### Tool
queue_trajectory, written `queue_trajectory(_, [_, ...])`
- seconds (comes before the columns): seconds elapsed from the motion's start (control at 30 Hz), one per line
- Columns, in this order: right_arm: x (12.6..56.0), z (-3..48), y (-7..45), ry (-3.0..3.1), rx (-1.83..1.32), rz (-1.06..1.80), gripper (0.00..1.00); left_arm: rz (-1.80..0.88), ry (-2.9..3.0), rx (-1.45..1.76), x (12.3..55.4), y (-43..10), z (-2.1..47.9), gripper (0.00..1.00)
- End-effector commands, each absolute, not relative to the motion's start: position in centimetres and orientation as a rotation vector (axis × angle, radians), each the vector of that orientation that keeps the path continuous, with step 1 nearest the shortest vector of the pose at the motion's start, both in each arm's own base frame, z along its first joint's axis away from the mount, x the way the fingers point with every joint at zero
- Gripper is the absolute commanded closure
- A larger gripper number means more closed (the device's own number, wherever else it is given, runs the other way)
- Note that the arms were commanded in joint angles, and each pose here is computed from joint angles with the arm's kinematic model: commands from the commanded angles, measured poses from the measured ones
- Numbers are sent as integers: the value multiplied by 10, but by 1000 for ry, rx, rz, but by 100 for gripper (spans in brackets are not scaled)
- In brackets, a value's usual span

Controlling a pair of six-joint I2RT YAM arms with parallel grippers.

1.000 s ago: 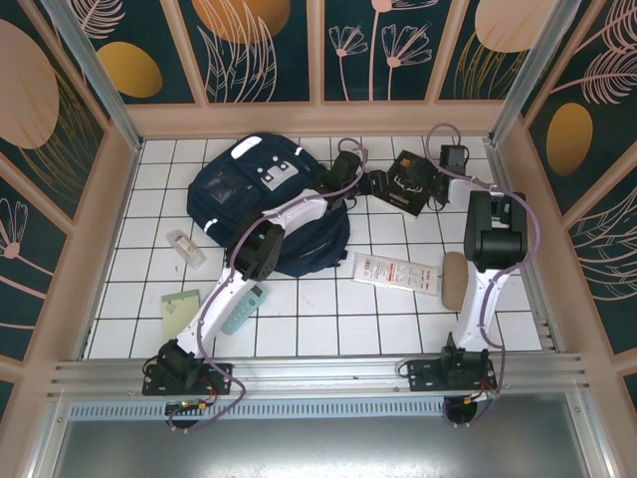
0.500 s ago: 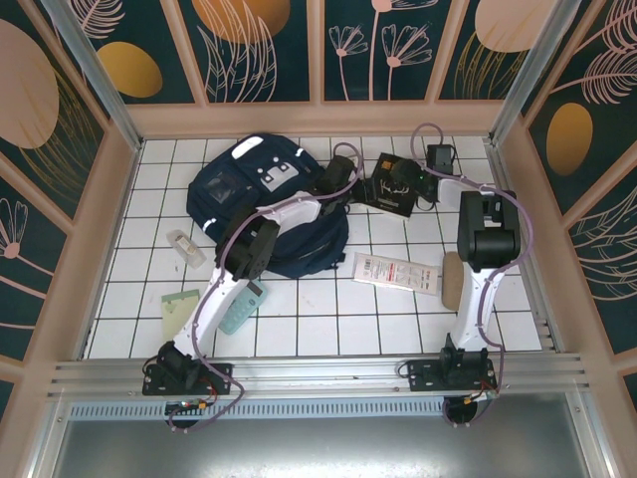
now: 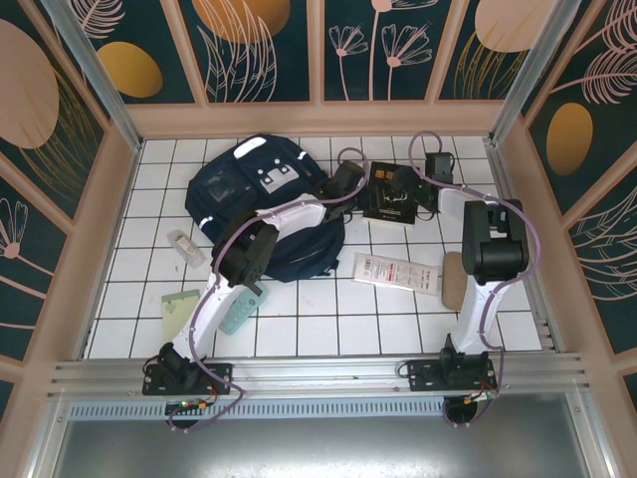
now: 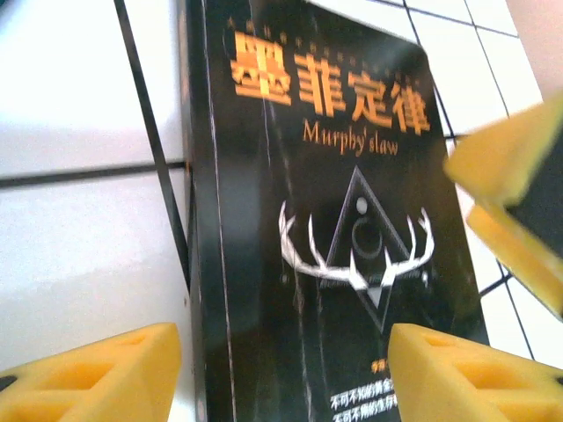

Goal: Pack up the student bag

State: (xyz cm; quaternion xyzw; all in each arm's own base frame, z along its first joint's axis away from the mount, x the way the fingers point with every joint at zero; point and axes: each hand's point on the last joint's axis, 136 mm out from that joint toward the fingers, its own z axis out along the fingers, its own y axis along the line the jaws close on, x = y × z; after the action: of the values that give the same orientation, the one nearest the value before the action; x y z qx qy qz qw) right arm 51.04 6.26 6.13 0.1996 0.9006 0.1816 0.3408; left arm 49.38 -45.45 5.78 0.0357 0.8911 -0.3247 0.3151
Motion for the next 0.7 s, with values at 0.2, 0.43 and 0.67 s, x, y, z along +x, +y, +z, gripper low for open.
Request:
queue_trajectory(0.2, [484,56,57,2337,538,409,37,-699,2404,45,511,-440,26,37])
queue_trajectory(0.43, [484,41,60,2375,526,410,53,-726,2440,67,506,-445,15,37])
queue_trajectory(0.67, [485,35,75,2398,482,425,66,-890,2450,90,496,-464,24,37])
